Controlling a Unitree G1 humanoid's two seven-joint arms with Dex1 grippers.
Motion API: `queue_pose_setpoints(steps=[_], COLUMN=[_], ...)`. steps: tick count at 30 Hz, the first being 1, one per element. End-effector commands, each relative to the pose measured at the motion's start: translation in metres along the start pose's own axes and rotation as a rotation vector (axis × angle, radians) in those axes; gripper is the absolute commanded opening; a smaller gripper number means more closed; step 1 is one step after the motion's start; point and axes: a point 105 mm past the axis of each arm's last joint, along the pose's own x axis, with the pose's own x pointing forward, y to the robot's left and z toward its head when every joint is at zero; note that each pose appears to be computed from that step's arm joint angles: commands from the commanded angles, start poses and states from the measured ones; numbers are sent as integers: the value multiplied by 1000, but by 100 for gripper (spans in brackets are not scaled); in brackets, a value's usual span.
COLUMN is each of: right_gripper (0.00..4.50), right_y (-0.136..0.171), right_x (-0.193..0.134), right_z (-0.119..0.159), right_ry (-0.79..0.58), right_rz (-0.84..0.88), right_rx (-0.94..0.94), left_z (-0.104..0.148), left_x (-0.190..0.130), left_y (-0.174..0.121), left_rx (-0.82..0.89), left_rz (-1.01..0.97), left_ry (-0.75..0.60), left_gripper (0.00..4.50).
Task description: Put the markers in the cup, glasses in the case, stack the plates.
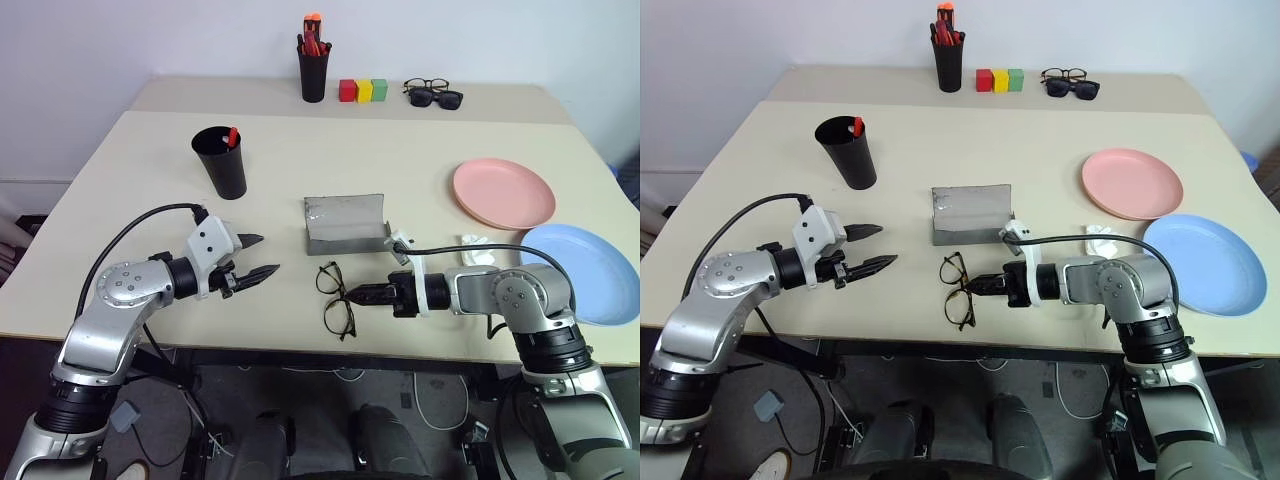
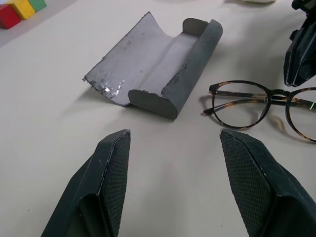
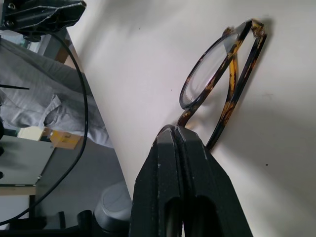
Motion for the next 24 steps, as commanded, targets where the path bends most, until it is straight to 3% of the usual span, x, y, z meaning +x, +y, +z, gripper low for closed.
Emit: queue_pose_setpoints(steps=[1, 4, 7, 14, 19, 24], right_gripper=[2, 2, 87, 437, 437, 437], right_y=[8, 18, 19, 7, 9, 26], right_x=[-7, -11, -11, -4, 5, 10], right_z=[18, 22, 21, 23, 26, 16], right_ry=[-77, -105, -109, -115, -128, -85], right_rz=[-99, -159, -230, -363, -373, -196], right_rx=[-144, -191, -204, -118, -35, -15], left_z=[6, 5, 4, 5, 3, 9], left_x=[-3, -4, -1, 3, 3, -8], left_y=[6, 7, 7, 14, 22, 21], left_rx=[28, 27, 26, 25, 34, 105], left_rz=[13, 15, 11, -9, -3, -39], left_ry=[-15, -14, -14, -5, 17, -40], left_gripper=[294, 294, 294, 294, 294, 294])
